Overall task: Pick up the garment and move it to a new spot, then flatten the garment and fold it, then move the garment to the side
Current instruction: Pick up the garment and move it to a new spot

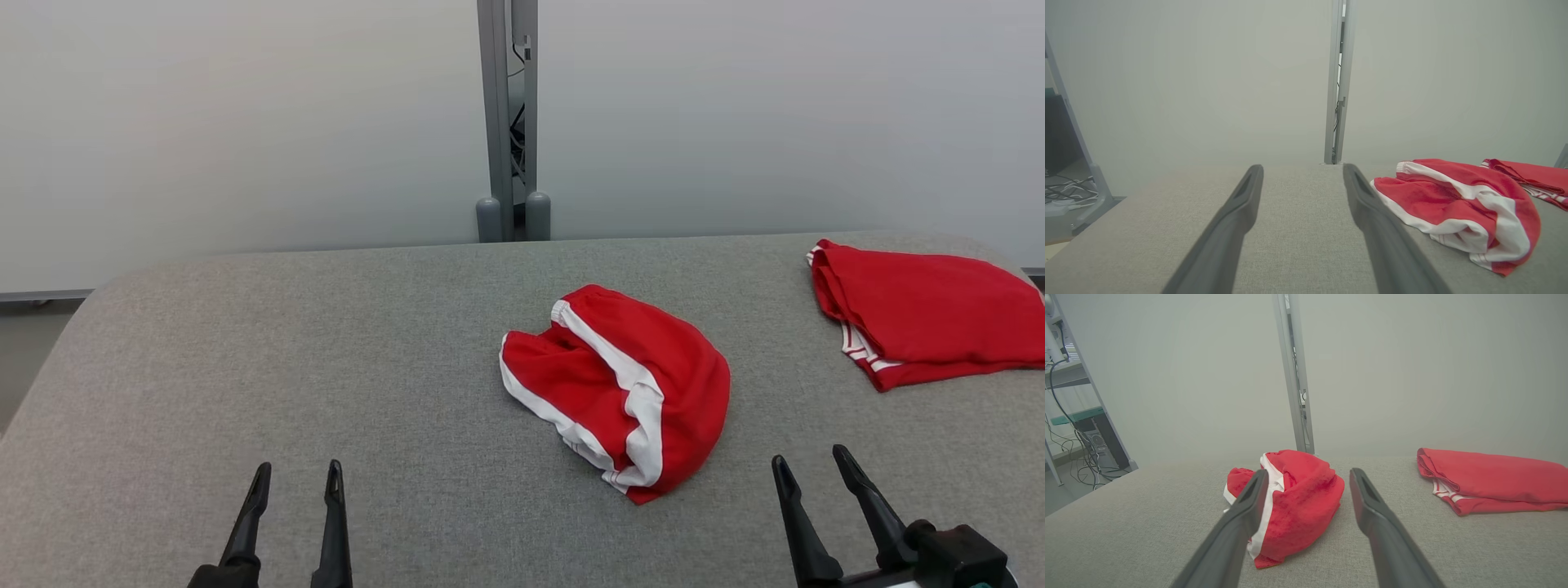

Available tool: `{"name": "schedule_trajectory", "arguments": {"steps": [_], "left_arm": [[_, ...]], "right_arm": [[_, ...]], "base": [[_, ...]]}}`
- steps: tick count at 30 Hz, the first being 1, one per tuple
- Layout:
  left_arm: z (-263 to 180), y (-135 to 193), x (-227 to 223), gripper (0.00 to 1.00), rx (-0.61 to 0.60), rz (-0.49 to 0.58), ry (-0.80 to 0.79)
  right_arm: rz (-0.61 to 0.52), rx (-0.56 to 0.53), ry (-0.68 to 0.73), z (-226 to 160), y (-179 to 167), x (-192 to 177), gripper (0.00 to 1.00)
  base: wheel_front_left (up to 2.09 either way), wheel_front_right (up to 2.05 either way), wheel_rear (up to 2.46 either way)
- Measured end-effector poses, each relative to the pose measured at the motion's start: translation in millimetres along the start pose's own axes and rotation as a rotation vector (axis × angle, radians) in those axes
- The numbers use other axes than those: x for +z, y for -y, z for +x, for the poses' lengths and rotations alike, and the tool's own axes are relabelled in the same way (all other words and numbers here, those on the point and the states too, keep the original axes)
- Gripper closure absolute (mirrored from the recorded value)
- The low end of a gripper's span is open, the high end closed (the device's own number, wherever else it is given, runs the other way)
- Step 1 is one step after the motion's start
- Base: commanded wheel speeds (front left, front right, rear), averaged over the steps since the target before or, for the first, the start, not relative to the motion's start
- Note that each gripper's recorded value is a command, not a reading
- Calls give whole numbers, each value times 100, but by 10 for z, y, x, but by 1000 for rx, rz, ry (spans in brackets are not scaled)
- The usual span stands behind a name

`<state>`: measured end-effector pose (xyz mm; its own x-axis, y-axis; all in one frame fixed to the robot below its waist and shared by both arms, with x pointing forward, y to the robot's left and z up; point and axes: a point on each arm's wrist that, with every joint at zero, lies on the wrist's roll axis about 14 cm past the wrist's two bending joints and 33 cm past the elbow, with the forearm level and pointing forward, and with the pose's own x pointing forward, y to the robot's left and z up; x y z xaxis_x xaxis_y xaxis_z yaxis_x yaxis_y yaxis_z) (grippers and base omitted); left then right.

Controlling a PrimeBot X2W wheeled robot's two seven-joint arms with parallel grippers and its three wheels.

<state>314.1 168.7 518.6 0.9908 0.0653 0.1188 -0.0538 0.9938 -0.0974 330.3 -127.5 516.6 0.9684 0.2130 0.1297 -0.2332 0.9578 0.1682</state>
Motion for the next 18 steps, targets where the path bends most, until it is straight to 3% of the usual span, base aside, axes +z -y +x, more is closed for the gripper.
{"name": "schedule_trajectory", "arguments": {"steps": [18], "left_arm": [[7, 30, -119, 0, -20, 15, -35]], "right_arm": [[2, -20, -9, -24, 53, -28, 0]], "base": [[0, 0, 0]]}}
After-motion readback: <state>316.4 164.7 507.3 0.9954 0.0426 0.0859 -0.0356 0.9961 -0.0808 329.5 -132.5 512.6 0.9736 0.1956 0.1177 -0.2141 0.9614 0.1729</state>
